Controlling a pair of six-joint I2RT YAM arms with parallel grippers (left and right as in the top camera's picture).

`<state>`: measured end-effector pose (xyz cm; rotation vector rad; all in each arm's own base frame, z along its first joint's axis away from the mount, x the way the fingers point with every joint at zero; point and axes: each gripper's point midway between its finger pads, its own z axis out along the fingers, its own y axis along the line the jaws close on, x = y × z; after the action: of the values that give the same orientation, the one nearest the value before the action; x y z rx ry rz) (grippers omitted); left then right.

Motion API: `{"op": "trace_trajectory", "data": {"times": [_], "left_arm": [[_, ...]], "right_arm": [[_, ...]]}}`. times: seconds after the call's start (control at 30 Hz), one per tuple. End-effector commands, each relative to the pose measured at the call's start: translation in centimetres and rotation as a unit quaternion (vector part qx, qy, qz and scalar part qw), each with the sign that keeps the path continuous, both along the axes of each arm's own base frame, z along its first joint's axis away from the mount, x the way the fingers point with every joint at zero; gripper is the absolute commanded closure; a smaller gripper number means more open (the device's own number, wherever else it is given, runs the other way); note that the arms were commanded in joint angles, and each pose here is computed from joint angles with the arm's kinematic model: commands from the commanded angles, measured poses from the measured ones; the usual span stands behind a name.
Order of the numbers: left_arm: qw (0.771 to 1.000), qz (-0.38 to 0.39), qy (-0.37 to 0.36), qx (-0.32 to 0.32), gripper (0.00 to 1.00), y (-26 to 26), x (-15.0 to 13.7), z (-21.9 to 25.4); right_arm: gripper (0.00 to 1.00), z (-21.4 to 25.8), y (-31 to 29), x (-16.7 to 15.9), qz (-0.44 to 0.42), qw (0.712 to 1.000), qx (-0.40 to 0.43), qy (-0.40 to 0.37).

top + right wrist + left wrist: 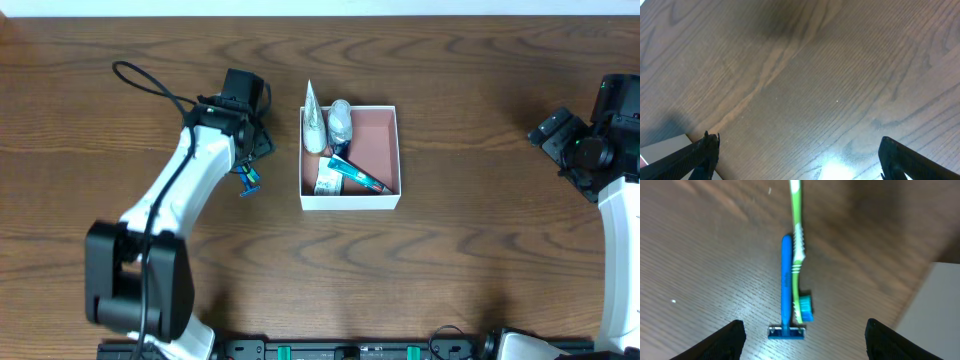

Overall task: Pack container
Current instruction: 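Open the left gripper and withdraw toward the toothbrush, then grasp the green toothbrush handle with the left gripper and lift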

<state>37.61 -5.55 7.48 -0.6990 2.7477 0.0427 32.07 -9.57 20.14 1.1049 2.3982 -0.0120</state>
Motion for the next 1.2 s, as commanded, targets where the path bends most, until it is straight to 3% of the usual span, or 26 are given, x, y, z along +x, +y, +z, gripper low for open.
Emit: {"op": "trace_trajectory", "data": {"times": [0.0,0.57,1.17], "left_arm": [[0.999,0.018,0.028,-0.036,0.22,-0.1,-0.1,-1.4],[0.993,0.034,0.105,-0.042,0.22,0.9,-3.4,-3.7],[0.999,0.013,-0.009,-0.029,0.22,1.9,3.3,-4.8]], "right_arm": [[0.01,0.5,-0.2,0.2,-0.01,1.0,0.002,-0.008],[0.01,0.5,-0.2,0.2,-0.01,1.0,0.002,-0.008],[0.01,0.5,-0.2,0.2,-0.01,1.0,0.002,-0.008]]}}
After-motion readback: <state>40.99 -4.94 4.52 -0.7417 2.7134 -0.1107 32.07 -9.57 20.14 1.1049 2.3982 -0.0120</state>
